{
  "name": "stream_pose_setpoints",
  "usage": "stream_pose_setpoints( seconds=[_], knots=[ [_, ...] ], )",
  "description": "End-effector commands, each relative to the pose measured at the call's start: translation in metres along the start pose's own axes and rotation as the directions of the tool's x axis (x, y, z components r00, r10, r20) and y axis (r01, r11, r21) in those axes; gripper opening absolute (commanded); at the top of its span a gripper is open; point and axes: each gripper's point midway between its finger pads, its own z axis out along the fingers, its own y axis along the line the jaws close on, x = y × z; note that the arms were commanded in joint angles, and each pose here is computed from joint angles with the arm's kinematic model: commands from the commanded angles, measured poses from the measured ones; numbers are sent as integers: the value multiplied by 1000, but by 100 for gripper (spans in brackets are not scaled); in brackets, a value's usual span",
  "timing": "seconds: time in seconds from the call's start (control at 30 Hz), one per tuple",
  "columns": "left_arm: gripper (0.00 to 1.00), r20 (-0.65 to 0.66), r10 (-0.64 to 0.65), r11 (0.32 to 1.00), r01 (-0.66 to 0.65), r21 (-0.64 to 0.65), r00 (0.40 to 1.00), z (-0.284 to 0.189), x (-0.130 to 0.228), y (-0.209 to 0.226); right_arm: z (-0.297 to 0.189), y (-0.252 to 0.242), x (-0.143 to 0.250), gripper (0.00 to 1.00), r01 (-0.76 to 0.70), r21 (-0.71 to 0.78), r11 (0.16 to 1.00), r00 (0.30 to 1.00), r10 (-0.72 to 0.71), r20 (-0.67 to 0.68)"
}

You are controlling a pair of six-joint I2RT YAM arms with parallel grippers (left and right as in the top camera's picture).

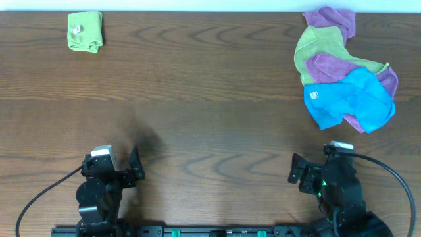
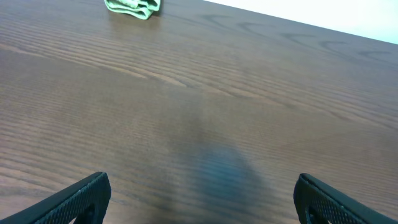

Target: Fold the cloth

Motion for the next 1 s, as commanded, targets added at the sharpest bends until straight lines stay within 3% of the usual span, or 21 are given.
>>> stream_pose_setpoints(
  seconds=[0.0,0.33,0.53,0.97],
  knots=[
    [95,-10,15,1000,-15,20,1000,3,6,-3,-2,1,-3,99,-14,-2,1000,1000,14,12],
    [95,-10,15,1000,-15,20,1000,3,6,-3,8,-45,-5,99,183,173,968,974,-202,99],
    [95,-10,15,1000,-15,20,1000,3,6,-3,27,-59,24,99,162,199,967,975,-188,121],
    [95,-10,15,1000,-15,20,1000,3,6,-3,46,-63,44,99,174,199,964,971,-202,126]
  ],
)
